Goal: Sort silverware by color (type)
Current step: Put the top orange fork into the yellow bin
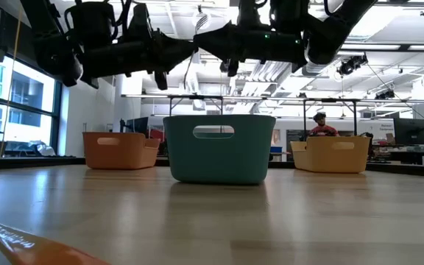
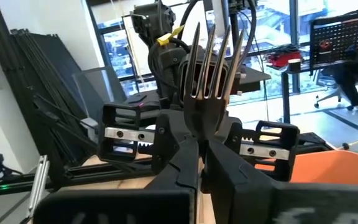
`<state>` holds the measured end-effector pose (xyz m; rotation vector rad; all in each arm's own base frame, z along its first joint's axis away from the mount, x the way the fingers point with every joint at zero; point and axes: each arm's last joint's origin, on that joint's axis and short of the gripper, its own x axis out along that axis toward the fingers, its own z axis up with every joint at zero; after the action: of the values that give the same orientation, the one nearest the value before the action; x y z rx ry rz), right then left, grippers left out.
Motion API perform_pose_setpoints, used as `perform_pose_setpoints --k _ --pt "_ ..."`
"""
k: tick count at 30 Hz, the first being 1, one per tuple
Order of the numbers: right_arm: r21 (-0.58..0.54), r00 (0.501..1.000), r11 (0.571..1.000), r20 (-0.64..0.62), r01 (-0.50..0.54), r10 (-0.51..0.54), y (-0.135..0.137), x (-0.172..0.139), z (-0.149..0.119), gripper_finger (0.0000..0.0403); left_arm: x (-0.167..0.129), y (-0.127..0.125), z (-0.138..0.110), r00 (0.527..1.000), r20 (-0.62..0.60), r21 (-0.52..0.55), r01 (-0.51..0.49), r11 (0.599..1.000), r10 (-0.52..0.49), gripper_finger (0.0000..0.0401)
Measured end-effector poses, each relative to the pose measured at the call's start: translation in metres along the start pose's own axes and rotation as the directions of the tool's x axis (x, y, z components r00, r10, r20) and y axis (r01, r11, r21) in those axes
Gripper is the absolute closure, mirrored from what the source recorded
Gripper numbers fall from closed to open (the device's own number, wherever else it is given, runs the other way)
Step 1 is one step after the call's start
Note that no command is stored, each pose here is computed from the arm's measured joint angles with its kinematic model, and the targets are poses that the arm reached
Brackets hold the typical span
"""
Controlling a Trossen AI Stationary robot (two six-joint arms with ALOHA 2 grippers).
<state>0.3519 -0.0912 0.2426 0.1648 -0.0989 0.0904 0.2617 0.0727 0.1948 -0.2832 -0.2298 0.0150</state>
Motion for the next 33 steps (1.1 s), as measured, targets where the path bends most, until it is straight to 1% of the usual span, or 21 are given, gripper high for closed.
perform_pose_setpoints --k 3,6,8,10,13,15,17,18,20,21,24,26,29,33 --pt "0.001 1.0 1.0 0.002 -0.012 0.012 0.0 0.002 0.003 0.0402 0.0 0.0 0.0 1.0 0.002 -0.019 0.001 1.0 -0.001 0.0392" --pt "0.0 1.0 1.0 0.009 -0.006 0.006 -0.003 0.002 0.007 0.0402 0.0 0.0 -0.001 1.0 -0.011 -0.038 0.0 0.999 0.0 0.0373" --pt "-0.009 0.999 1.0 0.037 0.001 -0.001 -0.005 -0.001 0.016 0.0402 0.0 0.001 -0.005 0.999 -0.042 -0.047 -0.005 0.999 0.003 0.0357" --pt "-0.016 0.998 1.0 0.058 0.014 -0.013 -0.007 -0.006 0.025 0.0402 0.0 0.001 -0.005 0.999 -0.048 -0.048 -0.01 0.999 0.008 0.0341" --pt "-0.015 0.998 0.999 0.044 0.046 -0.046 -0.012 -0.016 0.038 0.0402 -0.001 0.002 -0.008 0.997 -0.077 -0.028 -0.018 0.999 0.016 0.0321" --pt "-0.015 0.996 0.996 0.011 0.09 -0.09 -0.014 -0.027 0.05 0.0403 -0.001 0.003 -0.009 0.996 -0.092 -0.003 -0.02 1.0 0.02 0.0312" --pt "-0.009 0.982 0.984 -0.056 0.178 -0.178 -0.017 -0.044 0.062 0.0402 -0.001 0.003 -0.011 0.994 -0.109 0.012 -0.024 1.0 0.025 0.031" --pt "-0.012 0.966 0.971 -0.095 0.238 -0.239 -0.019 -0.054 0.068 0.0402 -0.001 0.003 -0.012 0.993 -0.116 0.016 -0.025 1.0 0.027 0.0311" --pt "-0.029 0.913 0.93 -0.18 0.367 -0.366 -0.02 -0.078 0.079 0.0402 -0.001 0.004 -0.013 0.992 -0.126 0.03 -0.026 0.999 0.03 0.0315" --pt "-0.043 0.878 0.902 -0.214 0.43 -0.429 -0.019 -0.091 0.084 0.0402 -0.001 0.004 -0.013 0.991 -0.131 0.036 -0.027 0.999 0.031 0.0317" --pt "-0.072 0.753 0.8 -0.299 0.595 -0.587 -0.017 -0.128 0.096 0.0402 -0.001 0.004 -0.013 0.991 -0.13 0.053 -0.025 0.998 0.031 0.0326" --pt "-0.083 0.667 0.732 -0.354 0.677 -0.656 -0.016 -0.149 0.099 0.0402 -0.001 0.004 -0.013 0.991 -0.13 0.065 -0.023 0.998 0.032 0.0332" --pt "-0.08 0.549 0.635 -0.427 0.769 -0.719 -0.017 -0.173 0.098 0.0402 -0.001 0.004 -0.013 0.991 -0.127 0.072 -0.022 0.997 0.031 0.0339" --pt "-0.054 0.424 0.536 -0.547 0.842 -0.721 -0.026 -0.191 0.088 0.0402 -0.001 0.004 -0.013 0.991 -0.127 0.072 -0.022 0.997 0.031 0.0347"
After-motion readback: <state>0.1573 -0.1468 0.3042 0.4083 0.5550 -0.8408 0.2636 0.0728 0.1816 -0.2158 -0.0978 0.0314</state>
